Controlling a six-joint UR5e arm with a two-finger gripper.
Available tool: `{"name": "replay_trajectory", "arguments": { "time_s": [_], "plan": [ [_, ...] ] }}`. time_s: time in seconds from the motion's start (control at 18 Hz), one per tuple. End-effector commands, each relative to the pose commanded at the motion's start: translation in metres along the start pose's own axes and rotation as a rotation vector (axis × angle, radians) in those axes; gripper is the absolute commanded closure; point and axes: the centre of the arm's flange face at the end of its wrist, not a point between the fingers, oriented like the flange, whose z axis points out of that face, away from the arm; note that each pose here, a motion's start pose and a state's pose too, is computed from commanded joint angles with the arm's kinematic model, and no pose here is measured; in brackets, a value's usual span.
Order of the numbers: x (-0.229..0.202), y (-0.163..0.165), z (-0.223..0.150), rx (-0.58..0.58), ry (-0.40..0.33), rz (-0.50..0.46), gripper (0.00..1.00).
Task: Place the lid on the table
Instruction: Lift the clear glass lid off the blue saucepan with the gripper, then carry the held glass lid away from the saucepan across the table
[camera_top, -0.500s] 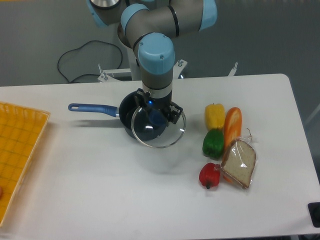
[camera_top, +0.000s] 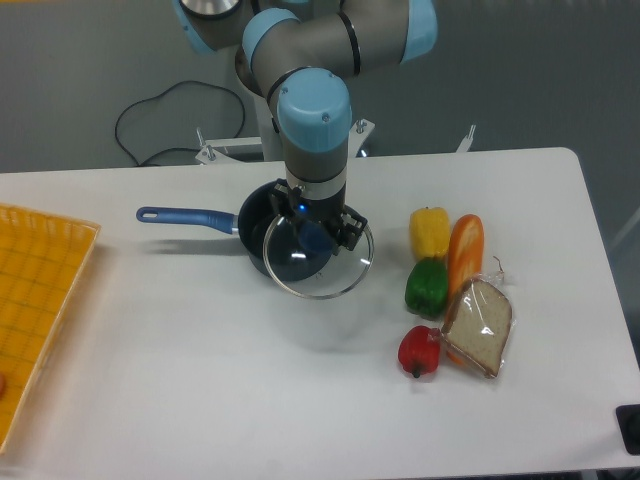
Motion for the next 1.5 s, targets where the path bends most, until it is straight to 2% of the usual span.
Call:
{"name": "replay_trajectory", "arguments": {
  "time_s": [0.33,0.56,0.89,1.22,1.5],
  "plan": [
    [-0.006,-0.01,0.005,-0.001,0.001,-0.023,0.52],
    [-0.001,-0.041,0.003,0.008,-0.01,-0.038,0.52],
    [0.013,-0.08,0.021,0.02,-0.015,-0.058,0.52],
    [0.024,-0.096,0.037,0.045,-0.035,-0.064,0.52],
    [0.028,-0.096,0.056,0.052,-0.043,-0.062,0.52]
  ]
}}
